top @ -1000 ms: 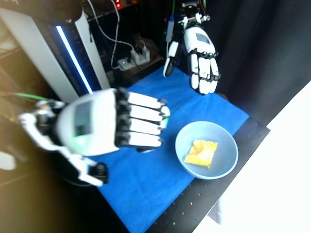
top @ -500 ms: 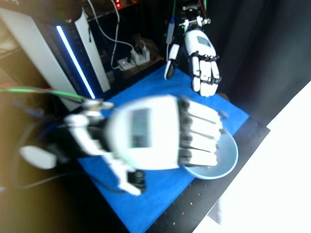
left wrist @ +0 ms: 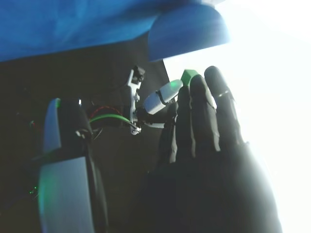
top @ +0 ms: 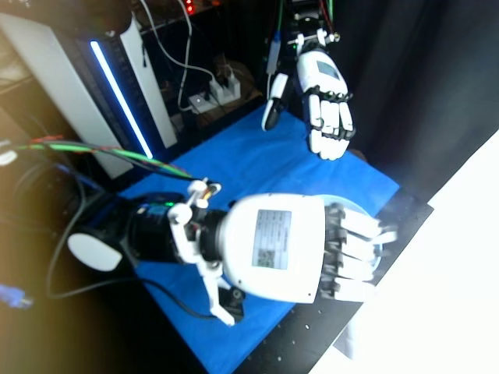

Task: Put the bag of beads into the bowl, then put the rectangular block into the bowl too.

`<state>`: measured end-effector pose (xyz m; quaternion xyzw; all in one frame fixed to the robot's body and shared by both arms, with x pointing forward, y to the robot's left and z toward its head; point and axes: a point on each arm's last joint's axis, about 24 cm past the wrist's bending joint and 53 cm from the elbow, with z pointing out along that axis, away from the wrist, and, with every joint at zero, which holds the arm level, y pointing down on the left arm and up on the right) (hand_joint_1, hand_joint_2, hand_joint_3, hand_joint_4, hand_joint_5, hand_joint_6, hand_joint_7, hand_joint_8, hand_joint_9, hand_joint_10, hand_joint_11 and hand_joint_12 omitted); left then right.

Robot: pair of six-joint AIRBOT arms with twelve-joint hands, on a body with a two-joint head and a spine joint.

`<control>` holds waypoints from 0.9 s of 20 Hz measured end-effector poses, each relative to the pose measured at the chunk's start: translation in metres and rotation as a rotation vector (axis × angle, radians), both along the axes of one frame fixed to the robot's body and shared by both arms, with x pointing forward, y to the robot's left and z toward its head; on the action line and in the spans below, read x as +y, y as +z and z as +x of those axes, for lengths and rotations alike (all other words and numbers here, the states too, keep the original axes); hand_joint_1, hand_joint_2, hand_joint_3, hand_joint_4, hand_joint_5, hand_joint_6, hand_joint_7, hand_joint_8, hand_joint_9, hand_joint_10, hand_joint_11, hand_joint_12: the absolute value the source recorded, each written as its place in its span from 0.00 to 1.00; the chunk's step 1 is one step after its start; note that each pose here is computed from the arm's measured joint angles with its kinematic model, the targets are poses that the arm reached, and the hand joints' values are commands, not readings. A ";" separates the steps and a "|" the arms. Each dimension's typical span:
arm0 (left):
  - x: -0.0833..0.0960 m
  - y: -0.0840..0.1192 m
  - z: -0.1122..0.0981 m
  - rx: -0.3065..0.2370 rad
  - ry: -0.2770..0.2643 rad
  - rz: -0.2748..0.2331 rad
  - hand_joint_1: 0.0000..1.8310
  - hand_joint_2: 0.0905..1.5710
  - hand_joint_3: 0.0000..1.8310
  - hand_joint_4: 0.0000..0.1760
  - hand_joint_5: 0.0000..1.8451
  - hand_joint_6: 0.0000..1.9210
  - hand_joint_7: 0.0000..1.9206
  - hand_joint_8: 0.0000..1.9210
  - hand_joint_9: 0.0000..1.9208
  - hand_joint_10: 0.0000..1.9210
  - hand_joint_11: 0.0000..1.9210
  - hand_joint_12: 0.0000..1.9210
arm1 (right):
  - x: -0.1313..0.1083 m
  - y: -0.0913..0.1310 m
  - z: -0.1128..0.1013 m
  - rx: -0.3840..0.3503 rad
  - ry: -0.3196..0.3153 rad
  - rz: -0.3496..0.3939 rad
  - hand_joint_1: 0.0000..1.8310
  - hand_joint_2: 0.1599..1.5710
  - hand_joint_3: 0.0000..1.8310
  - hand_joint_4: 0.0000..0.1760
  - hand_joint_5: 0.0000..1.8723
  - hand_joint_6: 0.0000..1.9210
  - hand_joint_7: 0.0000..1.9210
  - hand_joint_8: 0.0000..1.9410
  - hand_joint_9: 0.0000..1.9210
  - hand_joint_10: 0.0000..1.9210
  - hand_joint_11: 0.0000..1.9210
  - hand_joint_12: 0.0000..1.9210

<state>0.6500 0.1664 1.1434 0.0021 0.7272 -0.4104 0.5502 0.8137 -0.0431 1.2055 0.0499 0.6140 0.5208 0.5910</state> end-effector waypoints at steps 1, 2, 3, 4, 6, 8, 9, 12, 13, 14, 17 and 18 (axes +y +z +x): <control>-0.001 -0.001 0.000 0.000 -0.003 0.002 0.48 0.60 0.00 0.31 0.06 0.00 0.13 0.00 0.13 0.00 0.00 0.43 | 0.002 0.000 -0.001 0.000 0.005 -0.002 0.46 0.58 0.00 0.46 0.19 0.00 0.33 0.00 0.37 0.01 0.23 0.41; 0.001 0.001 0.001 0.000 0.002 -0.005 0.48 0.60 0.00 0.31 0.06 0.00 0.13 0.00 0.13 0.00 0.00 0.43 | 0.003 0.021 -0.022 -0.069 0.064 0.031 0.46 0.58 0.00 0.46 0.19 0.00 0.33 0.00 0.37 0.01 0.23 0.41; 0.001 0.001 0.001 -0.001 0.002 -0.005 0.48 0.60 0.00 0.31 0.06 0.00 0.13 0.00 0.13 0.00 0.00 0.43 | 0.001 0.024 -0.023 -0.076 0.065 0.035 0.46 0.58 0.00 0.46 0.19 0.00 0.33 0.00 0.37 0.01 0.23 0.41; 0.002 0.002 0.002 -0.001 0.007 -0.012 0.48 0.60 0.00 0.31 0.06 0.00 0.13 0.00 0.13 0.00 0.00 0.43 | -0.016 0.038 -0.028 -0.108 0.062 0.064 0.46 0.58 0.00 0.46 0.19 0.00 0.33 0.00 0.37 0.01 0.23 0.41; 0.005 0.004 -0.003 0.000 0.015 -0.032 0.48 0.60 0.00 0.31 0.06 0.00 0.13 0.00 0.13 0.00 0.00 0.43 | -0.055 0.058 -0.040 -0.163 0.039 0.149 0.46 0.58 0.00 0.46 0.19 0.00 0.33 0.00 0.37 0.01 0.23 0.41; 0.004 0.010 -0.011 -0.012 0.006 -0.051 0.48 0.60 0.00 0.31 0.06 0.00 0.13 0.00 0.13 0.00 0.00 0.43 | -0.087 0.052 -0.059 -0.173 0.032 0.172 0.46 0.58 0.00 0.46 0.19 0.00 0.33 0.00 0.37 0.01 0.23 0.41; 0.003 0.012 -0.013 -0.019 0.000 -0.059 0.48 0.60 0.00 0.31 0.06 0.00 0.13 0.00 0.13 0.00 0.00 0.43 | -0.097 0.046 -0.068 -0.168 0.036 0.173 0.46 0.58 0.00 0.46 0.19 0.00 0.33 0.00 0.37 0.01 0.23 0.41; 0.005 0.025 -0.024 -0.054 -0.008 -0.097 0.47 0.60 0.00 0.30 0.07 0.00 0.12 0.00 0.11 0.00 0.00 0.41 | -0.129 0.023 -0.110 -0.143 0.050 0.211 0.33 0.53 0.00 1.00 0.00 0.00 0.03 0.00 0.02 0.00 0.00 0.15; 0.009 0.029 -0.028 -0.060 -0.002 -0.103 0.47 0.60 0.00 0.30 0.07 0.00 0.12 0.00 0.11 0.00 0.00 0.41 | -0.141 0.016 -0.120 -0.134 0.038 0.231 0.33 0.53 0.00 1.00 0.00 0.00 0.03 0.00 0.02 0.00 0.00 0.15; 0.015 0.032 -0.033 -0.064 0.008 -0.116 0.47 0.60 0.00 0.30 0.07 0.00 0.12 0.00 0.11 0.00 0.00 0.41 | -0.154 0.013 -0.131 -0.128 0.027 0.243 0.33 0.53 0.00 1.00 0.00 0.00 0.03 0.00 0.02 0.00 0.00 0.14; 0.036 0.042 -0.051 -0.090 0.054 -0.168 0.47 0.60 0.00 0.30 0.07 0.00 0.12 0.00 0.11 0.00 0.00 0.41 | -0.187 -0.007 -0.162 -0.076 -0.025 0.271 0.33 0.53 0.00 1.00 0.00 0.00 0.03 0.00 0.02 0.00 0.00 0.14; 0.042 0.047 -0.059 -0.108 0.070 -0.201 0.47 0.60 0.00 0.30 0.07 0.00 0.12 0.00 0.11 0.00 0.00 0.41 | -0.193 -0.014 -0.175 -0.059 -0.032 0.281 0.33 0.53 0.00 1.00 0.00 0.00 0.03 0.00 0.02 0.00 0.00 0.14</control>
